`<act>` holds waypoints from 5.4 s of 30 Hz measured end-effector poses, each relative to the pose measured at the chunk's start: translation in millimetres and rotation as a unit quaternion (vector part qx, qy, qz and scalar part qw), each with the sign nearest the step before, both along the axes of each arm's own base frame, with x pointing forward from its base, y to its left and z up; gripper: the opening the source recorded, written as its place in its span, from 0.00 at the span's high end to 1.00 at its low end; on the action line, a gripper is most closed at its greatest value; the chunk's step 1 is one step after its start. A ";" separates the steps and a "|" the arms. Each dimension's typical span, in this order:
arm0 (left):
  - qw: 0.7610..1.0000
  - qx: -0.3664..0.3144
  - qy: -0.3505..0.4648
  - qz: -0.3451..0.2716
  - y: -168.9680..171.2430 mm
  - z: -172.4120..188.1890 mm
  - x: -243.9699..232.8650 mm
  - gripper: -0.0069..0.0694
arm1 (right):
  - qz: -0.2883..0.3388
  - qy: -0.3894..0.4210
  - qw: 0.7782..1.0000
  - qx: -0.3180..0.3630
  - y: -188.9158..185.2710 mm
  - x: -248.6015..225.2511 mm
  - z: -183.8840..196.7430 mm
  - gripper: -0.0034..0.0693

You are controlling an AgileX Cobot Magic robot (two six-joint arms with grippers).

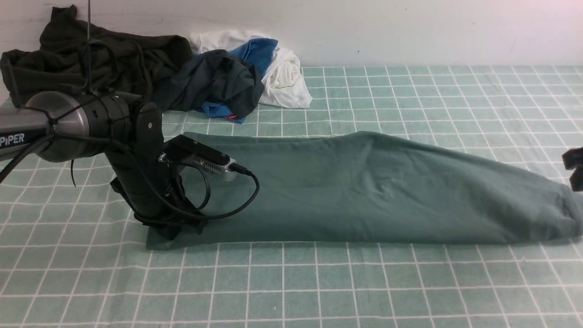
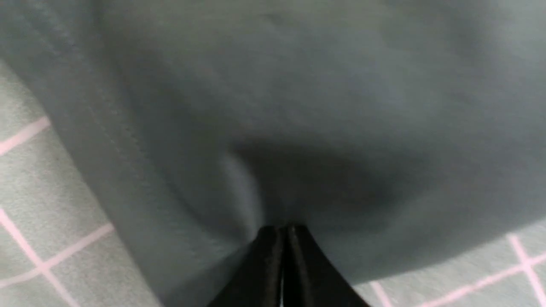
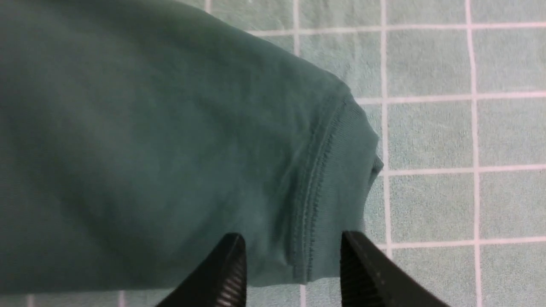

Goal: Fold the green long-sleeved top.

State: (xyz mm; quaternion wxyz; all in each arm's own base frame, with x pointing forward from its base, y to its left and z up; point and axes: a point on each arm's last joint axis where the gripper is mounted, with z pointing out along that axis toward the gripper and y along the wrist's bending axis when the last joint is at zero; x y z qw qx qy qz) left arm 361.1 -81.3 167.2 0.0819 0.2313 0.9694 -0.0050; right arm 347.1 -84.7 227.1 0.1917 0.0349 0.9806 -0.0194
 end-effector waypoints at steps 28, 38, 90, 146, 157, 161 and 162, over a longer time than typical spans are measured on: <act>1.000 -0.003 0.003 0.012 6.9 -1.7 1.7 0.91 | -0.047 0.046 0.998 0.009 -12.8 21.2 -75.2 0.80; 1.000 0.002 -0.027 0.005 10.1 33.7 -5.1 0.91 | -0.046 -0.012 0.998 -0.048 -17.3 11.2 0.1 0.92; 0.938 -0.079 -0.327 0.080 70.5 137.1 -289.4 0.91 | 0.427 -0.023 0.904 0.008 430.3 40.5 -22.4 0.40; 0.883 -0.118 -0.448 0.081 81.9 116.6 -347.1 0.91 | 0.418 -0.330 0.841 0.101 168.7 -258.1 203.6 0.97; 0.883 -0.118 -0.448 0.081 81.9 116.6 -347.1 0.91 | 0.224 -0.487 0.839 0.096 122.9 -264.0 110.9 0.97; 0.883 -0.118 -0.448 0.081 81.9 116.6 -347.1 0.91 | 0.132 -0.514 0.843 0.083 103.7 -275.7 60.8 0.97; 0.883 -0.118 -0.448 0.081 81.9 116.6 -347.1 0.91 | 0.109 -0.524 0.841 0.080 99.8 -279.1 48.3 0.97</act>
